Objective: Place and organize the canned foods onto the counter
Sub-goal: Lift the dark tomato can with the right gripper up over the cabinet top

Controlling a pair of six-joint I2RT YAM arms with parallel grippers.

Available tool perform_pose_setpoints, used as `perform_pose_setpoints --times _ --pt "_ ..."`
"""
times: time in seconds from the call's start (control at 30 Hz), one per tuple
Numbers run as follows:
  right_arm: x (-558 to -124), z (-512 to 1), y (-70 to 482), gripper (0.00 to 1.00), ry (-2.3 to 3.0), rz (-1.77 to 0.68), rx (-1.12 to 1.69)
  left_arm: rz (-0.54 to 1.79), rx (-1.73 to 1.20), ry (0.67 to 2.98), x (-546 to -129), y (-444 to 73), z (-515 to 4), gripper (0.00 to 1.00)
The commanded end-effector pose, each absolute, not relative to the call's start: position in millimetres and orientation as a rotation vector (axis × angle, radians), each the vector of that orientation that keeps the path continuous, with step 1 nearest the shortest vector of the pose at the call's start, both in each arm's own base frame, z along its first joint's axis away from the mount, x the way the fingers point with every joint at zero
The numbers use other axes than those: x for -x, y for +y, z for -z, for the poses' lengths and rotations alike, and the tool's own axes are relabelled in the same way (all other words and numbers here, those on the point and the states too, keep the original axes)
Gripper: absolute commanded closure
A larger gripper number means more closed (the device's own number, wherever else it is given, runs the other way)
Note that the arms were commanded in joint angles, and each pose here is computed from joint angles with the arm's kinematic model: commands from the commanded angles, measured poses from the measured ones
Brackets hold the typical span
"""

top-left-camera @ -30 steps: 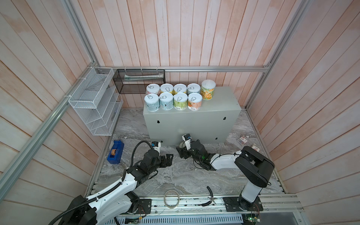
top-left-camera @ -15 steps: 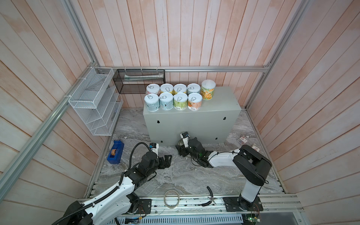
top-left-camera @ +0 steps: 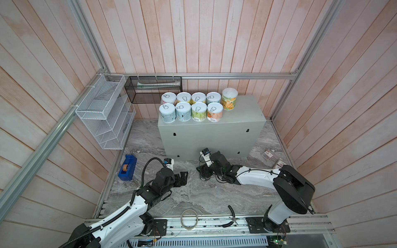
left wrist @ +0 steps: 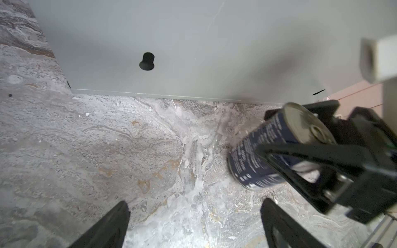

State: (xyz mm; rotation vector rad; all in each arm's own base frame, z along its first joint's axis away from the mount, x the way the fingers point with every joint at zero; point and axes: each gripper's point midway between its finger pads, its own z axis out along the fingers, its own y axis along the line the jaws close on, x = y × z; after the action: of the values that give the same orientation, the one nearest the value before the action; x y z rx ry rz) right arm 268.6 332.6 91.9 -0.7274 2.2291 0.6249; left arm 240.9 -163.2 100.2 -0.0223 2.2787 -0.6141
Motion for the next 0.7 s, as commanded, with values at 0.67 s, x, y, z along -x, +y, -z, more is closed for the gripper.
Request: perform_pose_setpoints --times 0.67 --pt "-272 -376 236 1.00 2.089 -0.644 0.509 0.651 -0.060 2.294 -258 -187 -104 0.04"
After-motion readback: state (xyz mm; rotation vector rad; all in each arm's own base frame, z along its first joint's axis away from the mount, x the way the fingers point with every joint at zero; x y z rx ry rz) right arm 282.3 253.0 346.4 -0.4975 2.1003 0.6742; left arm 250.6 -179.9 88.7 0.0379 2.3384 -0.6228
